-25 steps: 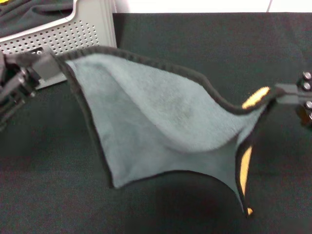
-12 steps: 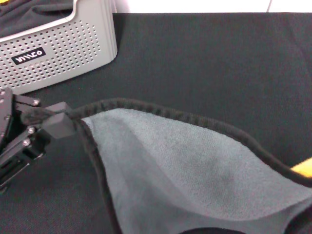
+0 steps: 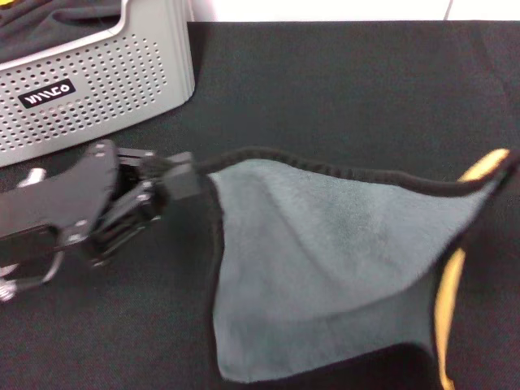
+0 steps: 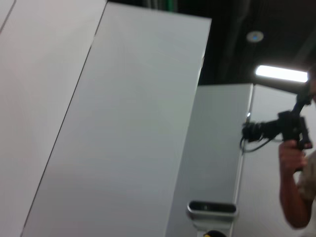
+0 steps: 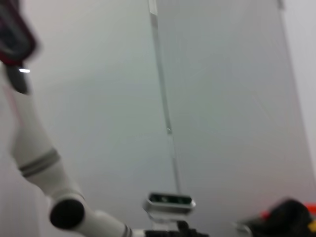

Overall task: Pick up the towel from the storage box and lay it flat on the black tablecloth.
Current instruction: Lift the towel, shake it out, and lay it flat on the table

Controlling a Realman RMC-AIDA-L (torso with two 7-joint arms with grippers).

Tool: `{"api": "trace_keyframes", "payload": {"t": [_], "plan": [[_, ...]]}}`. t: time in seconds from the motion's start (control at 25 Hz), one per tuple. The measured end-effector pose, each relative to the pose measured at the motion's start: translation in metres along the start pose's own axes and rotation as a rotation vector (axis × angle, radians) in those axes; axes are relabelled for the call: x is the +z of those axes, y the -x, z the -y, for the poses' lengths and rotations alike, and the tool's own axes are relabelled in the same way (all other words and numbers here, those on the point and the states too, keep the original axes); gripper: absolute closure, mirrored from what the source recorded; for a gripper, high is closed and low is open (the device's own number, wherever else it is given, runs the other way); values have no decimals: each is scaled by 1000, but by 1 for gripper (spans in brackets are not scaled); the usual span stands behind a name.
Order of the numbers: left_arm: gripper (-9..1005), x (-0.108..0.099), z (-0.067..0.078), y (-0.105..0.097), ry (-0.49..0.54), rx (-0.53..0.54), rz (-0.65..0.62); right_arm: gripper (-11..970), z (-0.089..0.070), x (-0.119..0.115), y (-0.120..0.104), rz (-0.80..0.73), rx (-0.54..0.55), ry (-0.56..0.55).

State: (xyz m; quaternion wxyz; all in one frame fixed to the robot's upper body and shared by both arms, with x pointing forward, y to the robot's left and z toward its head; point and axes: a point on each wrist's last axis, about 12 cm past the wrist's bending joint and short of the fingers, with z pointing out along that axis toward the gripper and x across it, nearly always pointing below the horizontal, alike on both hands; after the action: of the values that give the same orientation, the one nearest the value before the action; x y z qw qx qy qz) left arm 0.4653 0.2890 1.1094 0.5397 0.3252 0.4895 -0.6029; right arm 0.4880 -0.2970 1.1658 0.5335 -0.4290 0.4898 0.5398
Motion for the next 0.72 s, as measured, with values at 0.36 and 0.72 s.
{"api": "trace_keyframes", "payload": {"t": [0.36, 0.72], "plan": [[969, 32, -34, -28, 126, 38, -112, 951, 39, 17, -23, -153, 67, -133], [969, 49, -55, -40, 265, 129, -146, 951, 66, 20, -32, -251, 71, -288]]}}
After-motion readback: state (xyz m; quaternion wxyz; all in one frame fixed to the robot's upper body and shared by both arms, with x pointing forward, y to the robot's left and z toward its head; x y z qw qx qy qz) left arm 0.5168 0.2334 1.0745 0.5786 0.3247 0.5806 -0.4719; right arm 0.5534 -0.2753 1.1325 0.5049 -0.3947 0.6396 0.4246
